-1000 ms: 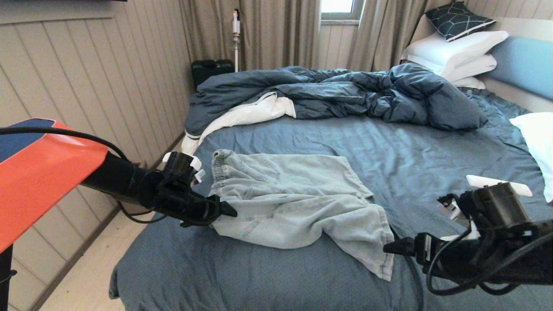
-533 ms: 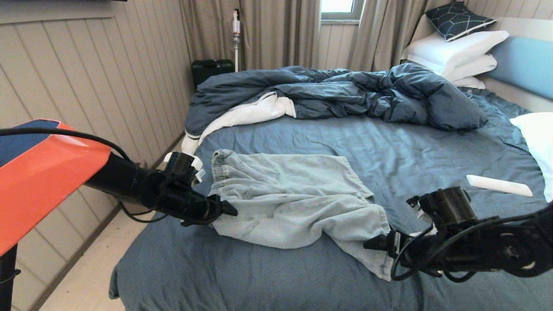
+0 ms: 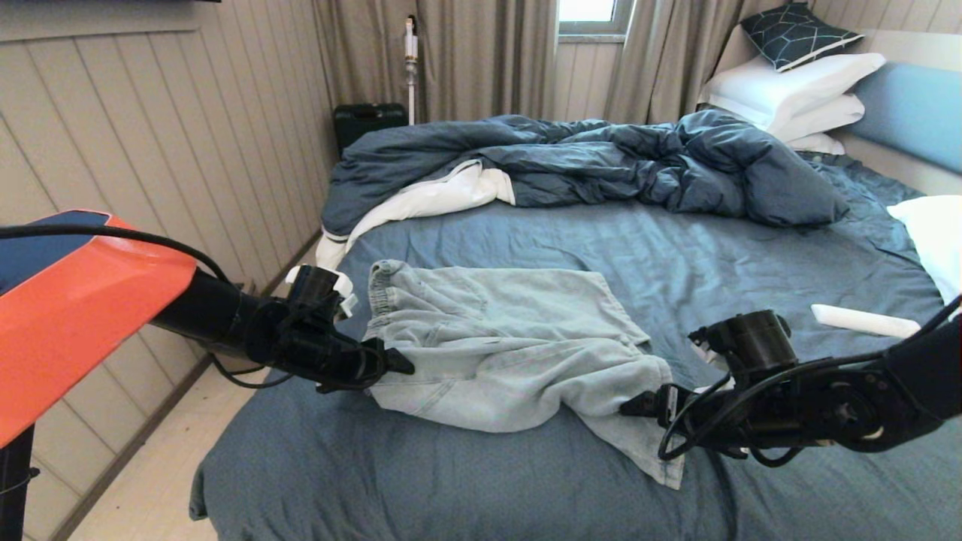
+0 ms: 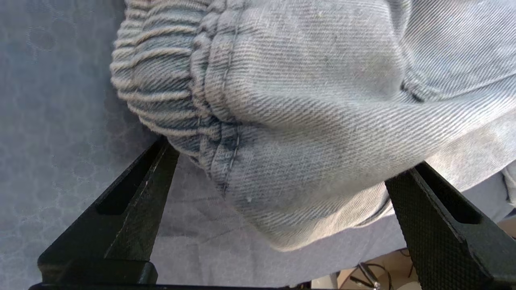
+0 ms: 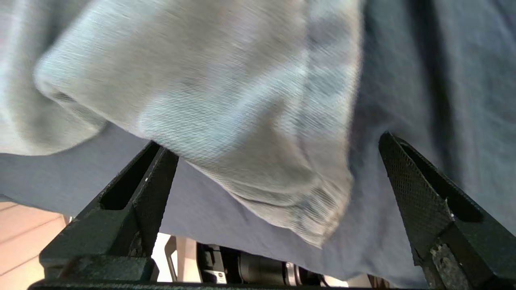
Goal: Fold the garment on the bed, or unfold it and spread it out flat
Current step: Fold the blue shorts
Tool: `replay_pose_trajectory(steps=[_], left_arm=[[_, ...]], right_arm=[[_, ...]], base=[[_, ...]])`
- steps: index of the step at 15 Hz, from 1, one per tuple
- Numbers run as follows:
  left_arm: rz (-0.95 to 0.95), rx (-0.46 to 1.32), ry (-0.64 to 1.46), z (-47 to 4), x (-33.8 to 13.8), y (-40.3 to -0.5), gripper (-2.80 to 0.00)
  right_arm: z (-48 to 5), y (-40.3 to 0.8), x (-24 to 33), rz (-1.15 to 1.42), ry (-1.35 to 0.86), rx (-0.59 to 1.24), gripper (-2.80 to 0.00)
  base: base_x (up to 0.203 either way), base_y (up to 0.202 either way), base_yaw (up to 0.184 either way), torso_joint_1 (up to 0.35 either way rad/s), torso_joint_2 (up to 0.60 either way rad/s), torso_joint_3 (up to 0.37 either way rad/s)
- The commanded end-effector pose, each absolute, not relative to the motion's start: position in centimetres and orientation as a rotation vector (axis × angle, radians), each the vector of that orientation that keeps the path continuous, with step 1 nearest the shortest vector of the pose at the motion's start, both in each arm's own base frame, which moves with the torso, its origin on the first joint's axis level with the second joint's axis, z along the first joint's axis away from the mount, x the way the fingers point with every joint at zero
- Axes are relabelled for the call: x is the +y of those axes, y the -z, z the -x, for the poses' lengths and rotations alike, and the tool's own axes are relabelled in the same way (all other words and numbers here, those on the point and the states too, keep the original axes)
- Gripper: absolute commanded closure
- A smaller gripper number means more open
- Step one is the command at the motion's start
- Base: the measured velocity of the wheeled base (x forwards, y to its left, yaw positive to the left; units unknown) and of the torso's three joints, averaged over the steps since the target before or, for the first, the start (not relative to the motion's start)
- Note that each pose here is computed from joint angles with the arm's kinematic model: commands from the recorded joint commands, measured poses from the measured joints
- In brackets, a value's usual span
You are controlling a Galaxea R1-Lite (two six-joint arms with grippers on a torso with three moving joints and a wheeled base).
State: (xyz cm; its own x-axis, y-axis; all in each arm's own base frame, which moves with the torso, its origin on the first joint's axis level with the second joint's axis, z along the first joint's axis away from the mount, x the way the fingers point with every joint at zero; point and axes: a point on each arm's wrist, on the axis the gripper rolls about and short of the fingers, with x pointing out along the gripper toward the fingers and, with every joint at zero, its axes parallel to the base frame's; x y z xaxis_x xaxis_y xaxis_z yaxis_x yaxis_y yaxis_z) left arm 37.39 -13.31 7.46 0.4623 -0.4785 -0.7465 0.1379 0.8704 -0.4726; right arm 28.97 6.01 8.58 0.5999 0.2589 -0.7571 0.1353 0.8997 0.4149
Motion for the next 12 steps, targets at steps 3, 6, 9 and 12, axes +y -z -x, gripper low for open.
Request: replay_pose_trajectory(steps=[3,6,9,12], left_arm=[[0.374,1.026,0.391,-37.5,-13.4,-7.4,-2.80],[0.374,1.031,0.389,-37.5,-13.4,-7.1,-2.80],[0.374,1.025,0.390,-37.6,-13.3,-7.3,-2.80],[0.375,1.030,0.388,-37.6,-13.3,-7.1,-2.80]], right_arm=[[-29.4,-9.0,7.4,-0.453,-0.120,0.923,-2.80],[-29.6,-7.4,8.3,-0.434,-0.125,0.976,-2.80],[-29.2,-6.9,8.1,-0.431,-0.115,0.998,-2.80],[-28.5,-7.1,7.6,-0.425,-0.104,0.998,-2.80]], base=[[0.000,0.000,0.000,0.000,0.00,0.000],[0.000,0.000,0.000,0.000,0.00,0.000],[0.000,0.000,0.000,0.000,0.00,0.000],[0.000,0.000,0.000,0.000,0.00,0.000]])
